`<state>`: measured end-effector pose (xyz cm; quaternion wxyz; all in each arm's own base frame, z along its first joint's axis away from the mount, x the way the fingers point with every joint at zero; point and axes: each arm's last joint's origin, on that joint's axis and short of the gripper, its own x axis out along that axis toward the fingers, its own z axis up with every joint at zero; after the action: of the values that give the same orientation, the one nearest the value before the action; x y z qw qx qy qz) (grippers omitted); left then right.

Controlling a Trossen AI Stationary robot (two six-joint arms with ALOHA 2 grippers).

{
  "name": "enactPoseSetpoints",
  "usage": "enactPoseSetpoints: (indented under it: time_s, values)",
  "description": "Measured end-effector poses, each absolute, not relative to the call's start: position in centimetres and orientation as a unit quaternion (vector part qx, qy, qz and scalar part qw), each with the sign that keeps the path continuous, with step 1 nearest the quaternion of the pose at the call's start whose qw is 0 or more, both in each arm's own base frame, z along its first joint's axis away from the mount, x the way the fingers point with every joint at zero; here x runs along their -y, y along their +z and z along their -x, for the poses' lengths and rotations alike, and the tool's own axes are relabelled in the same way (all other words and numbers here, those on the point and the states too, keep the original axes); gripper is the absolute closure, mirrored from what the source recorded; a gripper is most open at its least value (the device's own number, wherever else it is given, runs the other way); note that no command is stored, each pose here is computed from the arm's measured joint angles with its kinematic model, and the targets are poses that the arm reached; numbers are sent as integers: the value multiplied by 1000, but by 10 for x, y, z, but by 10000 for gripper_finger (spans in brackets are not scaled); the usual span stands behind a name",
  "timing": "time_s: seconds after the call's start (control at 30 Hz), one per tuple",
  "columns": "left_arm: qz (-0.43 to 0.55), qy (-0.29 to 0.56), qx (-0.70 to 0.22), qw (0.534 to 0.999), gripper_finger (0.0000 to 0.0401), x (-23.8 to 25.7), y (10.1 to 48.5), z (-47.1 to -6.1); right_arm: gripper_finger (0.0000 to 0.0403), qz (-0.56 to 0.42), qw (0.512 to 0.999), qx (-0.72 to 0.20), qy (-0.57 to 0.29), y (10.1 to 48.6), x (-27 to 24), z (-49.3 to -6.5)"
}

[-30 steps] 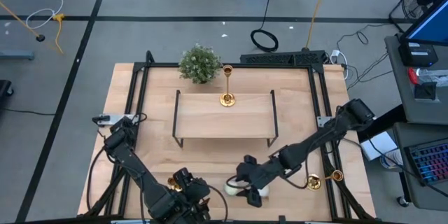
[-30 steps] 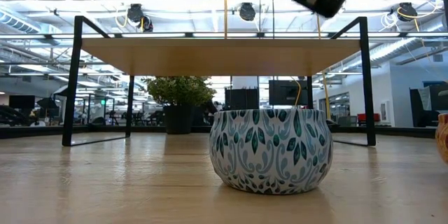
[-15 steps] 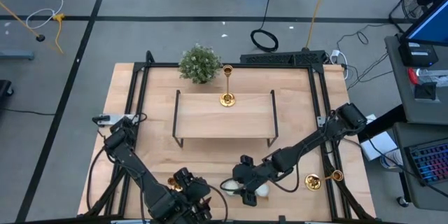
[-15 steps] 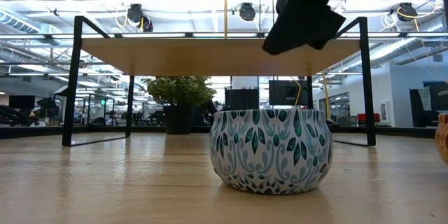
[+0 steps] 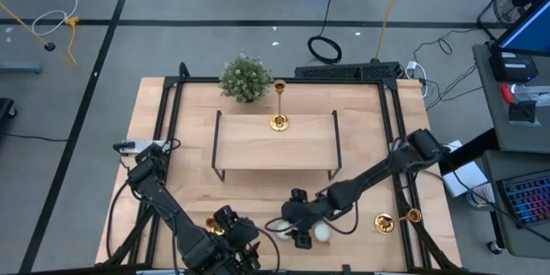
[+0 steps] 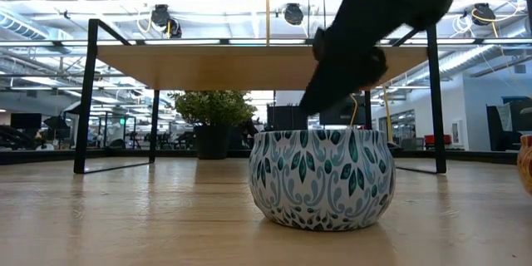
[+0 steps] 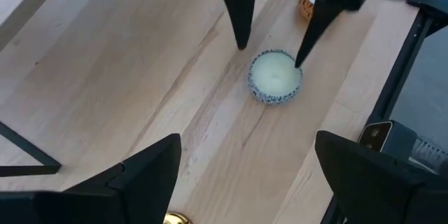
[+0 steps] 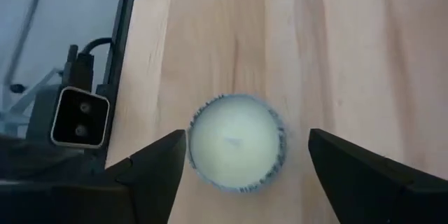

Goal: Stock candles and holders on shelf
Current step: Put the blue scented candle on the shelf

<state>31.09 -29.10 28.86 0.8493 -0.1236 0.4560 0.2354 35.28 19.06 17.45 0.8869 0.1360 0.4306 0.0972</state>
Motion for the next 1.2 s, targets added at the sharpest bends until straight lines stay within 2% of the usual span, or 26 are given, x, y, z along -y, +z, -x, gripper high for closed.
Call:
enactPoseSetpoints:
  time_s: [0.2, 0.5, 1.2]
  values:
    - [128, 234, -454, 850, 64, 293, 289, -310, 81, -134, 881, -443, 95, 159, -201, -356]
    - [132, 233, -454, 850, 64, 295, 289, -308, 80, -137, 893, -419, 91, 163, -205, -358]
    - [137, 238, -451, 849, 64, 294, 289, -308, 80, -135, 889, -429, 85, 156, -207, -357]
